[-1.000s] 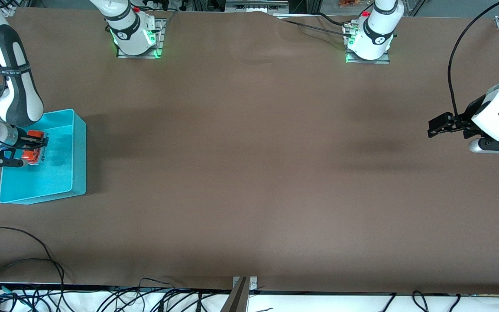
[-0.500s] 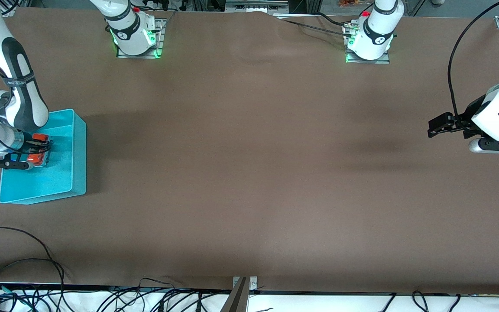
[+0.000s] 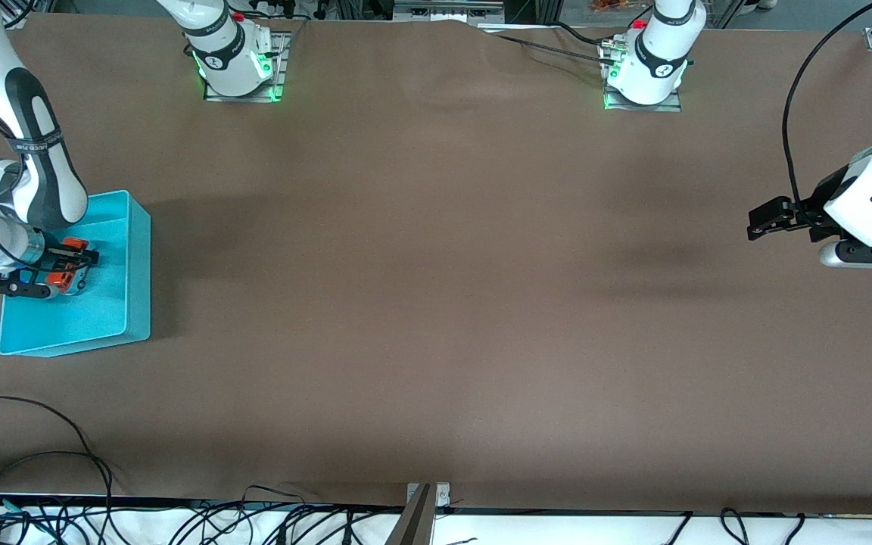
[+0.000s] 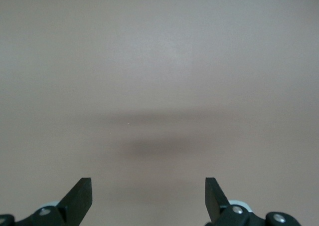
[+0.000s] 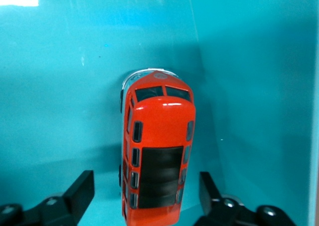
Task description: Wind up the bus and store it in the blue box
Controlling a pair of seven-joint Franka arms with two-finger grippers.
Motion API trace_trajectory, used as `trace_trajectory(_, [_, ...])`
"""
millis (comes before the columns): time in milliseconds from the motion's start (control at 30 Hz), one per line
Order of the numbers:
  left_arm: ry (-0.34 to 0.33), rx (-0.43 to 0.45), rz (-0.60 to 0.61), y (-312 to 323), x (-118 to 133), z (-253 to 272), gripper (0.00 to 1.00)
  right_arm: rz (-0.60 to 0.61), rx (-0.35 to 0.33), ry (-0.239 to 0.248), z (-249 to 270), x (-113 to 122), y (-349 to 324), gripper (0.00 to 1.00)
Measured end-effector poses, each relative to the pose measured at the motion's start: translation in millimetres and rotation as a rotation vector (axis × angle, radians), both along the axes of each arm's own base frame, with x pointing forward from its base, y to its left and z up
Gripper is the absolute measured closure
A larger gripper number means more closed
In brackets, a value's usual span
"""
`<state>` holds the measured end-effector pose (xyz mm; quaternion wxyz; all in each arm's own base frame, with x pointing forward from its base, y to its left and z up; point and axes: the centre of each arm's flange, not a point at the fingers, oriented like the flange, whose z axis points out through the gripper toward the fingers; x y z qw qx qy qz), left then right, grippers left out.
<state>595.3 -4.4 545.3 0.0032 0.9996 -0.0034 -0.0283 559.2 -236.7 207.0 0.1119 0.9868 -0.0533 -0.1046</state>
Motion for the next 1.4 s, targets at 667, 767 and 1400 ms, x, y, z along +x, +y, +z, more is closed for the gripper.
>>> trace_trajectory(667, [0.001, 0.000, 0.000, 0, 0, 0, 0.00, -0.048, 0.009, 0.069, 88, -5, 6, 0.00])
trace_trajectory(767, [0.001, 0.000, 0.000, 0, 0, 0, 0.00, -0.059, 0.013, 0.085, 112, -10, 9, 0.00])
trace_trajectory(1400, [0.001, 0.000, 0.000, 0, 0, 0, 0.00, -0.125, 0.112, 0.062, 232, -45, 41, 0.00])
